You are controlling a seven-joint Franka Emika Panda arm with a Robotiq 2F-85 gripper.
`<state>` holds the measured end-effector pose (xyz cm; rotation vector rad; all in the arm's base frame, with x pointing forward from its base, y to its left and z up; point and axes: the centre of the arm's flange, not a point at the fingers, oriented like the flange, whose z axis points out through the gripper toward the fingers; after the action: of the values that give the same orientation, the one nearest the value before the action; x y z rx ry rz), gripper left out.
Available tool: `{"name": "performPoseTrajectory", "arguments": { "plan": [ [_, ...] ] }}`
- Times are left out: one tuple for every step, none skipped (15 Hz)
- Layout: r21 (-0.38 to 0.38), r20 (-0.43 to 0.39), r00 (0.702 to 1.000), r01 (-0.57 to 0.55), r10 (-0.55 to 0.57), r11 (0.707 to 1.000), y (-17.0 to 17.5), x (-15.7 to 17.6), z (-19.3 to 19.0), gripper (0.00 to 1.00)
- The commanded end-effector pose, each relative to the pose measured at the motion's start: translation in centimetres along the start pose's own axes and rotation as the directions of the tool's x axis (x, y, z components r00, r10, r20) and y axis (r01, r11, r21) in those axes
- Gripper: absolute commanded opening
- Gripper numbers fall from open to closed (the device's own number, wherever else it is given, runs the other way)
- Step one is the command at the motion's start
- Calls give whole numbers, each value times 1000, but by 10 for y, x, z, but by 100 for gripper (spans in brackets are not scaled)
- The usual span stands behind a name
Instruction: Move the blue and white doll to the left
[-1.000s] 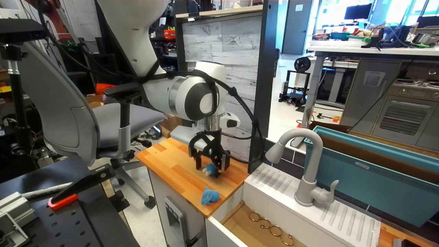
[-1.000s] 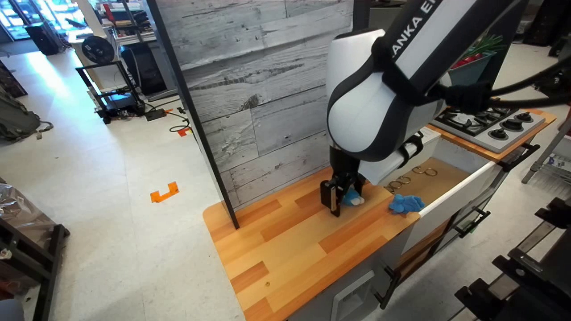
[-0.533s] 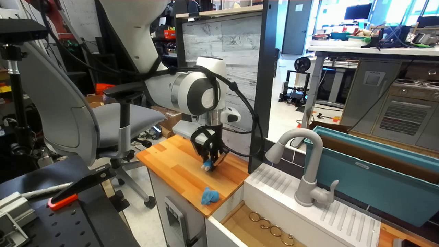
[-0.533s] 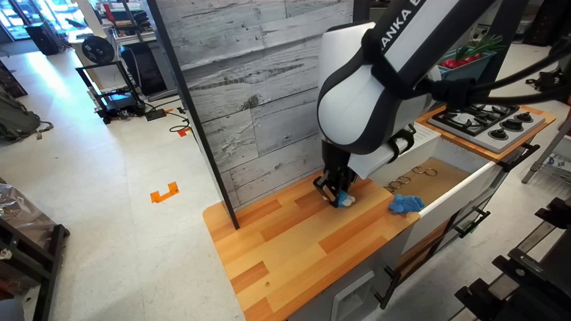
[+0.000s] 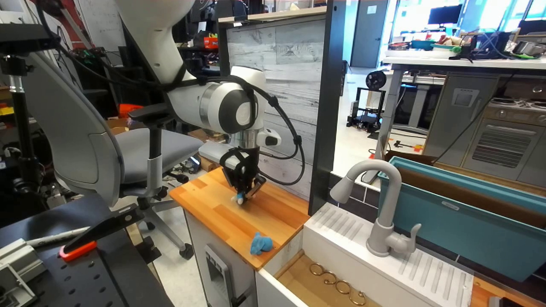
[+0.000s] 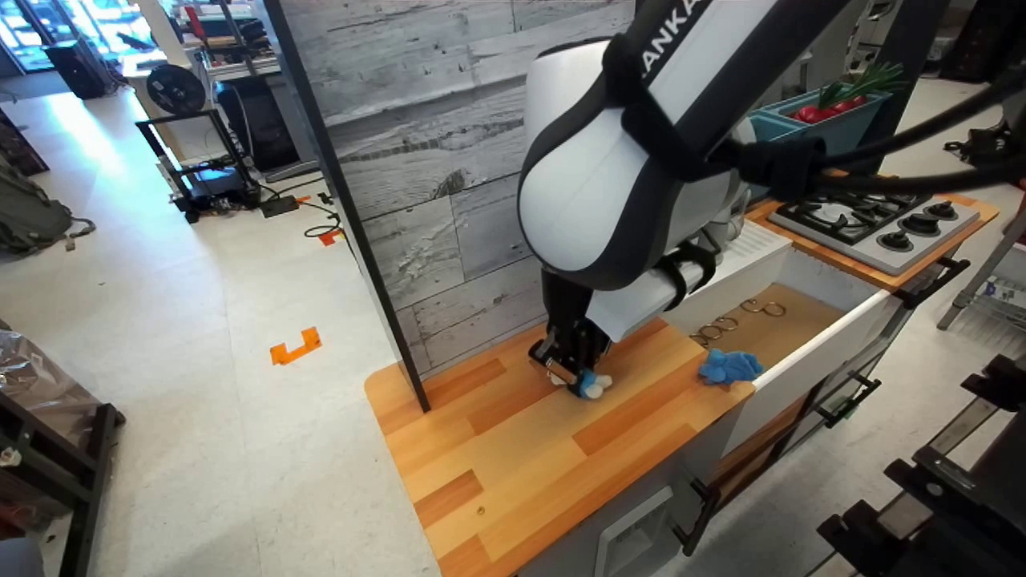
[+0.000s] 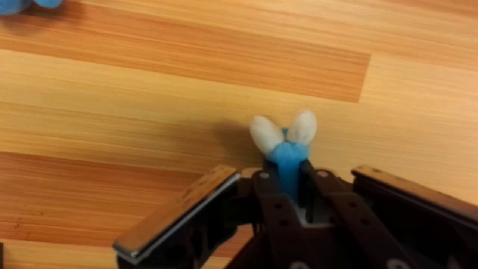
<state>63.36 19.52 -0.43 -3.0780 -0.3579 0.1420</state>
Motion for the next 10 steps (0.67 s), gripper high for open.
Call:
{"name": "performPoseTrajectory", "arguments": {
  "plan": [
    [14, -1, 999, 35, -35, 999, -30, 6, -2, 3],
    [20, -1, 999, 45, -45, 999, -35, 5, -1, 3],
    [23, 7, 999, 46, -46, 999, -40, 5, 1, 3],
    [28, 15, 999, 48, -48, 998, -43, 3, 1, 3],
    [33, 25, 999, 47, -48, 998, -46, 2, 1, 3],
    [34, 31, 998, 49, -50, 998, -48, 1, 2, 3],
    [32, 44, 998, 50, -51, 998, -47, 0, 4, 3],
    [29, 54, 997, 50, -51, 998, -46, -1, 6, 3],
    [26, 69, 996, 47, -49, 999, -43, -2, 8, 3],
    [21, 82, 995, 46, -48, 999, -41, -3, 9, 38]
  ]
}}
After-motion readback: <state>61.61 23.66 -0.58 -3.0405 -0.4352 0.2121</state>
